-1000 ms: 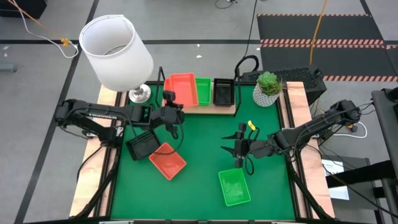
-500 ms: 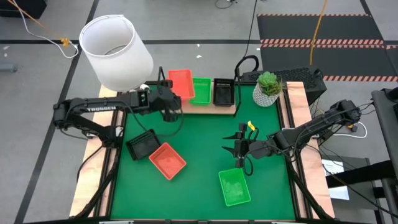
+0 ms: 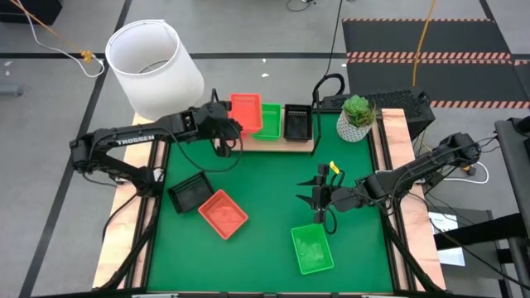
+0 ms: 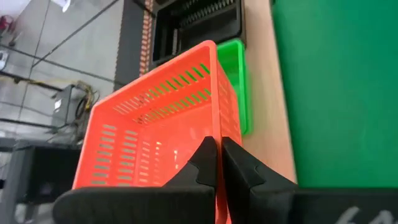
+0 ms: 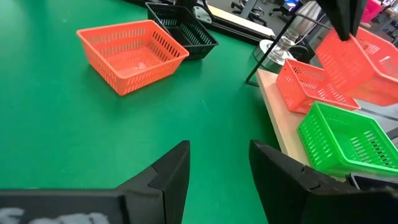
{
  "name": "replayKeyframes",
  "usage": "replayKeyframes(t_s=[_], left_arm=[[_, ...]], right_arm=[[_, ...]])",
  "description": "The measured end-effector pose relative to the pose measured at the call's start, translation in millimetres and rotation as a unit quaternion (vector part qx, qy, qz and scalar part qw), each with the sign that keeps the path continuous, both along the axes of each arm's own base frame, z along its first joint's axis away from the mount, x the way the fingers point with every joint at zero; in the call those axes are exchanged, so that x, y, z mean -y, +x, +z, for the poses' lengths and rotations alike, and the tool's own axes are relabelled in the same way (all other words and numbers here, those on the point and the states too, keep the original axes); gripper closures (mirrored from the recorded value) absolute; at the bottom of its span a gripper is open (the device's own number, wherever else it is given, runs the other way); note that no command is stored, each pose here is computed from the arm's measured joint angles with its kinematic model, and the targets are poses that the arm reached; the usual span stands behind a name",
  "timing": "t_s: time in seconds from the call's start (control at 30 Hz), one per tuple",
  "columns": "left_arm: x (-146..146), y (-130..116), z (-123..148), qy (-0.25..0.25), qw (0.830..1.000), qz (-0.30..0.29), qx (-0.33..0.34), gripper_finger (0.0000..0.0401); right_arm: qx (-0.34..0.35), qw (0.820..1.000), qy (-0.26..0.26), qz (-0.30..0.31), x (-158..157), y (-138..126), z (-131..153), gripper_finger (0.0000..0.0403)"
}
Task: Stack baskets on shelf by color
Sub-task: Stack the right orange bin on the orange bin on the shelf
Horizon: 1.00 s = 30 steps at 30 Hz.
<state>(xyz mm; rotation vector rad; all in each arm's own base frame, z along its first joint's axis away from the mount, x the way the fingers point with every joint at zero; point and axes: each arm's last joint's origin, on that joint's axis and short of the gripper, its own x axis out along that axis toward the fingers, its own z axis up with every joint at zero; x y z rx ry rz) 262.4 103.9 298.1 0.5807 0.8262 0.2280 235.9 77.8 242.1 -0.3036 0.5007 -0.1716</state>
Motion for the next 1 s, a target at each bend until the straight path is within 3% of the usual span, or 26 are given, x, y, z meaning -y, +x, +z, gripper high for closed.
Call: replayKeyframes(t_s=[0.27,0.63,0.83,1.0], left_arm=[[6,3,-1,-0.021,0.999,0.024,0.023,0.0395],[23,7,-36,0.048,0.997,0.042,0.032,0.0393],[26,-17,-29,0.065,0.996,0.049,0.041,0.0395],[34,-43,-16,0.091,0.993,0.011,0.07,0.039]], right_arm=[[-0.002,1.0,-0.001,0.0,0,0,0,0.0243],[-0.013,1.0,-0.005,0.0,0,-1,-2,0.0243],[-0.014,1.0,-0.005,0.0,0,-1,-2,0.0243],[-0.019,1.0,0.0,0.017,0,-1,-3,0.0243]])
